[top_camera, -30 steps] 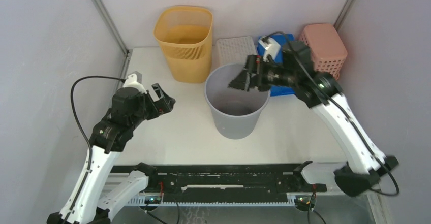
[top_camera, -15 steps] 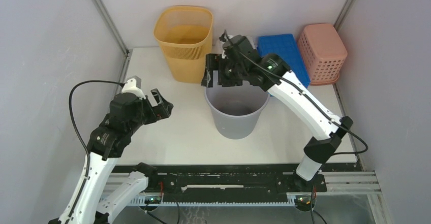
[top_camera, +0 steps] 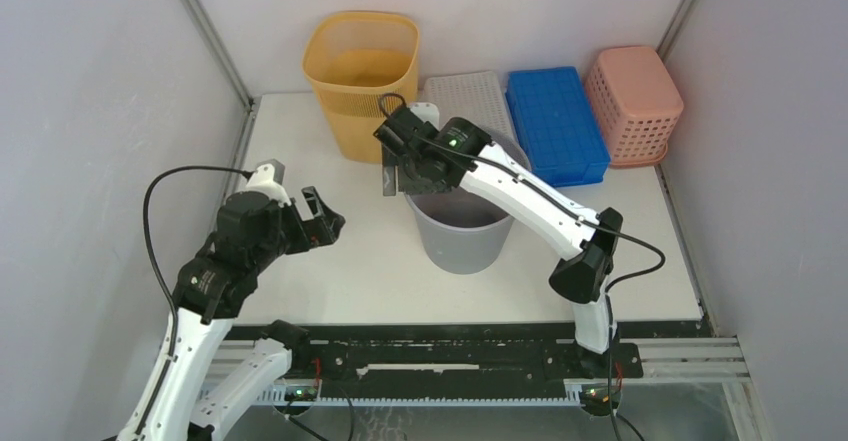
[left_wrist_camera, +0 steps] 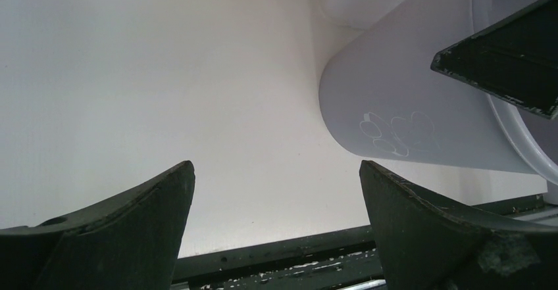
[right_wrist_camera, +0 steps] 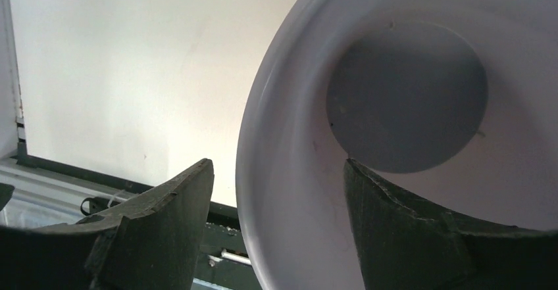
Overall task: Turn the large container upside down
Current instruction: Turn the container upside down at the center of the board.
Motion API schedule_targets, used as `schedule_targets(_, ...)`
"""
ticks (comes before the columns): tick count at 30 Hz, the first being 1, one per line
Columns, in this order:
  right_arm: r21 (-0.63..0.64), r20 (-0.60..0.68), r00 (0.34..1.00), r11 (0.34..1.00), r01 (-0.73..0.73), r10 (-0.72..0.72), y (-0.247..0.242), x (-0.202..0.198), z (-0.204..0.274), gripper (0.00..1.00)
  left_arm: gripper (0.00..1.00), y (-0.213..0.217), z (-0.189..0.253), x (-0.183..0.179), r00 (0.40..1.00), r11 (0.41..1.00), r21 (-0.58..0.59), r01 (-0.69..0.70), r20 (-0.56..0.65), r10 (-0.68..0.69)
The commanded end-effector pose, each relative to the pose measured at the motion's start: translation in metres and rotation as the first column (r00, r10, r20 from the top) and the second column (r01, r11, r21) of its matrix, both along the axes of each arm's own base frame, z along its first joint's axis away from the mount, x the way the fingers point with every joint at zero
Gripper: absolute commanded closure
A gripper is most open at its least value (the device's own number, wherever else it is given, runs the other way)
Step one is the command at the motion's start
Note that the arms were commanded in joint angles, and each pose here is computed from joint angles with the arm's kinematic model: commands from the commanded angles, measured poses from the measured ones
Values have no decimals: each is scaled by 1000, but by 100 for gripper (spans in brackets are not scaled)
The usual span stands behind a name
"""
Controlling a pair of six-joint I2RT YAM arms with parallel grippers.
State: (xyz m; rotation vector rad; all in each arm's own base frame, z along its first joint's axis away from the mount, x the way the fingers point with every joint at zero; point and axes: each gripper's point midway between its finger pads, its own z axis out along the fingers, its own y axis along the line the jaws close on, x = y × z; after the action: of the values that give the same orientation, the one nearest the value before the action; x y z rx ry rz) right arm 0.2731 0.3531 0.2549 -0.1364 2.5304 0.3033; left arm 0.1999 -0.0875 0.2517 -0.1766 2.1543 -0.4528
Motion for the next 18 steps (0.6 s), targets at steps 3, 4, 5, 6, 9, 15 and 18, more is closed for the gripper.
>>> schedule_targets(3, 14, 46, 997, 998, 60, -61, 3, 6, 9, 27, 0, -1, -3, -5, 999, 999, 20, 39, 12, -40)
schedule_targets(4, 13, 48, 997, 998, 63, -63, 3, 7, 9, 31, 0, -1, -3, -5, 999, 999, 18, 39, 12, -39)
schedule_targets(5, 6, 50, 997, 998, 65, -66, 2, 8, 8, 34, 0, -1, -2, -5, 999, 999, 15, 40, 14, -40)
schedule_targets(6, 1, 49, 997, 998, 66, -66, 1, 8, 8, 38, 0, -2, -2, -5, 999, 999, 15, 42, 14, -42)
schedule_targets(9, -9, 42, 997, 998, 67, -67, 0, 11, 4, 42, 0, -3, -4, -3, 999, 999, 14, 43, 10, -43)
schedule_targets(15, -34, 26, 998, 997, 64, -63, 1, 14, -7, 50, 0, -3, -5, -3, 999, 999, 11, 44, 7, -44)
schedule_targets(18, -48, 26, 998, 997, 66, -65, 2, 16, -11, 55, 0, -3, -6, -3, 999, 999, 14, 43, 6, -43)
